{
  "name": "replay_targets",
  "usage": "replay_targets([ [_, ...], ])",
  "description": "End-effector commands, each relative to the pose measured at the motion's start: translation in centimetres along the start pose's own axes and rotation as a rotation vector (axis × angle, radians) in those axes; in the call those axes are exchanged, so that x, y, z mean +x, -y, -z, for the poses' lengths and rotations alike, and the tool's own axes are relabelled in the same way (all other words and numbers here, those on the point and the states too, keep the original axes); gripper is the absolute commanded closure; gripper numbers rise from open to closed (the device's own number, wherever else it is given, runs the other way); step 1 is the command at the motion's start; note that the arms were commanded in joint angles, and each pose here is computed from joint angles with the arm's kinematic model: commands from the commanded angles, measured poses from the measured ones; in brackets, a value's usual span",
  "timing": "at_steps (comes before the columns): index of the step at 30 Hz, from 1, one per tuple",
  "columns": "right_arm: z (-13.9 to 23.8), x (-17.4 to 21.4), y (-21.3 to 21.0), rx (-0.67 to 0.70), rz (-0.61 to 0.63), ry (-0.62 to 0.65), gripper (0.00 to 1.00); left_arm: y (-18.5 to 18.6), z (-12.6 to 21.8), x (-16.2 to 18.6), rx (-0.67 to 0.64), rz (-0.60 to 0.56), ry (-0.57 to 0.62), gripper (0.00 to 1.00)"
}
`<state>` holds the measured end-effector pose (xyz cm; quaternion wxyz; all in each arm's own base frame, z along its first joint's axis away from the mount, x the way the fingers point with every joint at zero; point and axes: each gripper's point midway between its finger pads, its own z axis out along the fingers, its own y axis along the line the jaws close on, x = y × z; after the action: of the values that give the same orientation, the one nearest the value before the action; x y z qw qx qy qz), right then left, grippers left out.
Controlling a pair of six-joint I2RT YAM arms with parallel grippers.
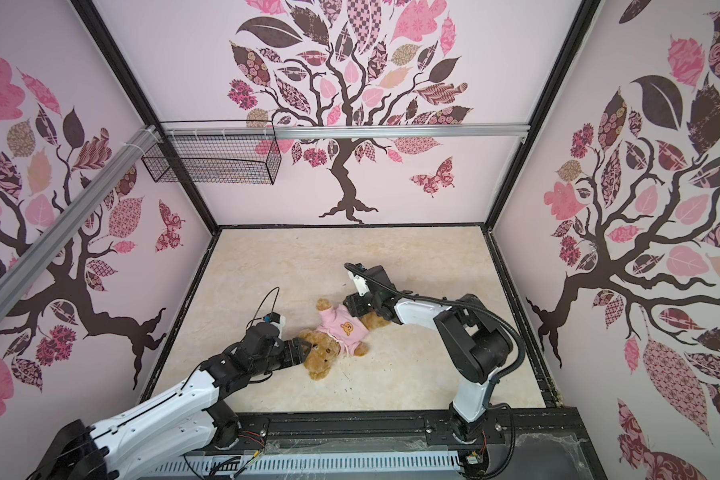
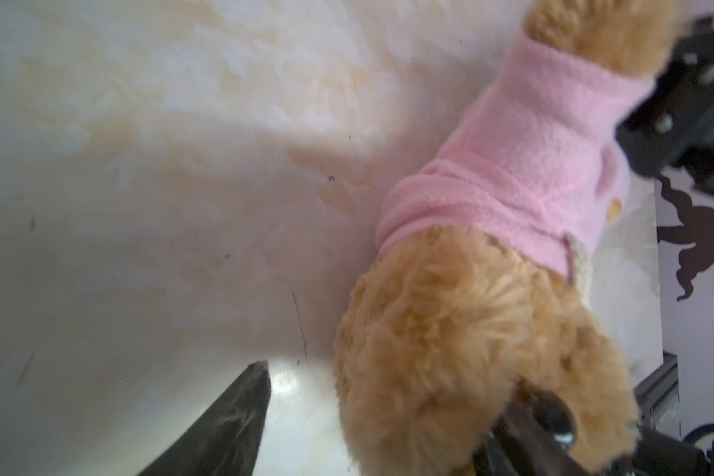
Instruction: Dress the teddy bear
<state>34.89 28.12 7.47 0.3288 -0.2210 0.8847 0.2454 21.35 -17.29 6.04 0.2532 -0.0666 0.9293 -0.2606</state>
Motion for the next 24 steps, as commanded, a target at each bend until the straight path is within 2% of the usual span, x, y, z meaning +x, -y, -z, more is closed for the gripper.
replay_targets([
  [1,2.5,2.6,-0.6,0.004,-0.033,-0.047,0.35,2.6,-1.3,-3.8,0.043,-0.059,0.081,0.24],
  [6,5.5,3.9,-1.1,-0.015,-0.08,-0.007,0.31,2.7,-2.7,-8.7,-0.096,-0.138,0.182,0.22],
  [9,7.4,3.8,-2.2,-0.066,-0.105,0.043,0.3,1.7,-2.9,-11.4,-0.188,-0.127,0.234,0.2],
  [14,11.4,2.1,-1.8,-0.01,-0.083,0.182,0.26,2.5,0.3,-14.4,-0.201,-0.124,0.36,0.18],
  [18,13.1,1.6,-2.2,-0.011,-0.034,0.218,0.26,3.7,2.9,-14.5,-0.134,-0.127,0.409,0.18],
  [24,14.9,1.4,-5.1,-0.18,-0.075,0.258,0.31,6.5,4.3,-10.7,0.019,-0.191,0.312,0.18],
])
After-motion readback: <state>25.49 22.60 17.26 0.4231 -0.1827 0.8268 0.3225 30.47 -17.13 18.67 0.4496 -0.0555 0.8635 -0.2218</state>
